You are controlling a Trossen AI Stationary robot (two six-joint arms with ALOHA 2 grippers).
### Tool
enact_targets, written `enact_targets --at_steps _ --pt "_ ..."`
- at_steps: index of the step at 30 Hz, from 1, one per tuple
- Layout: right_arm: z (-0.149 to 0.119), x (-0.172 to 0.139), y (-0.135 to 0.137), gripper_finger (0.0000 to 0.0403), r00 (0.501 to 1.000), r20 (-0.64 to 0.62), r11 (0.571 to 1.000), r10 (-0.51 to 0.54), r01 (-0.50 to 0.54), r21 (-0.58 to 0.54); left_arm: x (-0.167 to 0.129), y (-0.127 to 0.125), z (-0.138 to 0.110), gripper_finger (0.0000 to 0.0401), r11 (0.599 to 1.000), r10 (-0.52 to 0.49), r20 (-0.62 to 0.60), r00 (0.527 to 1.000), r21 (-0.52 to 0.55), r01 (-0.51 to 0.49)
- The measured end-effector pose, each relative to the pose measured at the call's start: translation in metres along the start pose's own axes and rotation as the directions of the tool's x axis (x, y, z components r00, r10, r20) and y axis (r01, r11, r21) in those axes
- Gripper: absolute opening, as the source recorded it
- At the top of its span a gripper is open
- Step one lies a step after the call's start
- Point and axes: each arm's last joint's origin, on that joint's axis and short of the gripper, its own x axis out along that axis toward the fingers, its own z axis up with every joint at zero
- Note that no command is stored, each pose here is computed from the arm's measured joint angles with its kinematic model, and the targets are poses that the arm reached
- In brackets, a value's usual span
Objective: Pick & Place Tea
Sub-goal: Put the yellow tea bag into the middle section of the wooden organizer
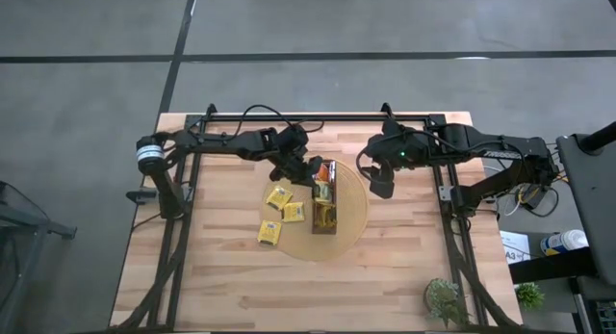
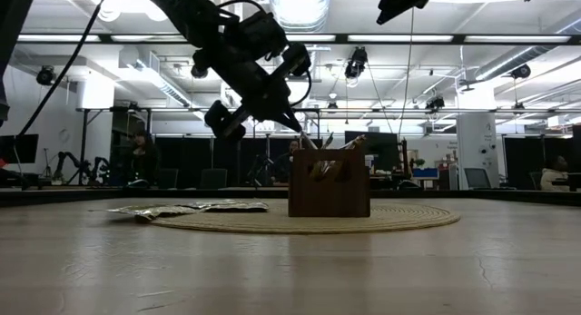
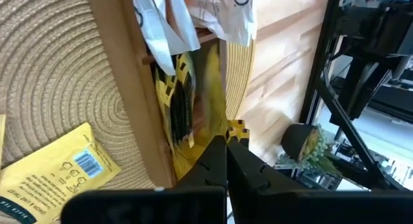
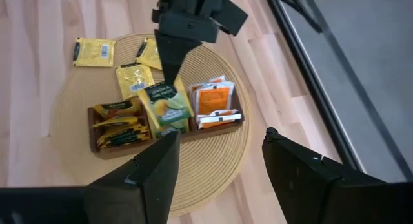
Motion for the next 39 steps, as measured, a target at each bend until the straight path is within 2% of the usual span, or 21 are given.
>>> enact_targets --at_steps 6,25,31,39 --pt "0.001 0.0 -0.001 0.0219 0.999 0.01 0.999 -0.051 0.051 -0.005 0.0 0.0 0.0 0.0 1.0 0.005 -0.002 1.0 0.008 -0.005" --pt "0.001 0.0 -0.002 0.0219 0.998 0.011 0.998 -0.055 0.055 0.003 0.013 0.0 0.006 0.0001 1.0 0.008 -0.022 1.0 0.009 -0.007" --pt "0.001 0.0 -0.002 0.0219 0.998 0.011 0.998 -0.055 0.055 0.003 0.019 0.003 0.006 0.0029 1.0 0.009 -0.065 0.998 0.002 -0.009" --pt "0.001 0.0 -0.002 0.0219 0.998 0.012 0.998 -0.055 0.055 0.003 0.019 0.002 0.007 0.008 1.0 -0.003 -0.061 0.998 0.004 0.003"
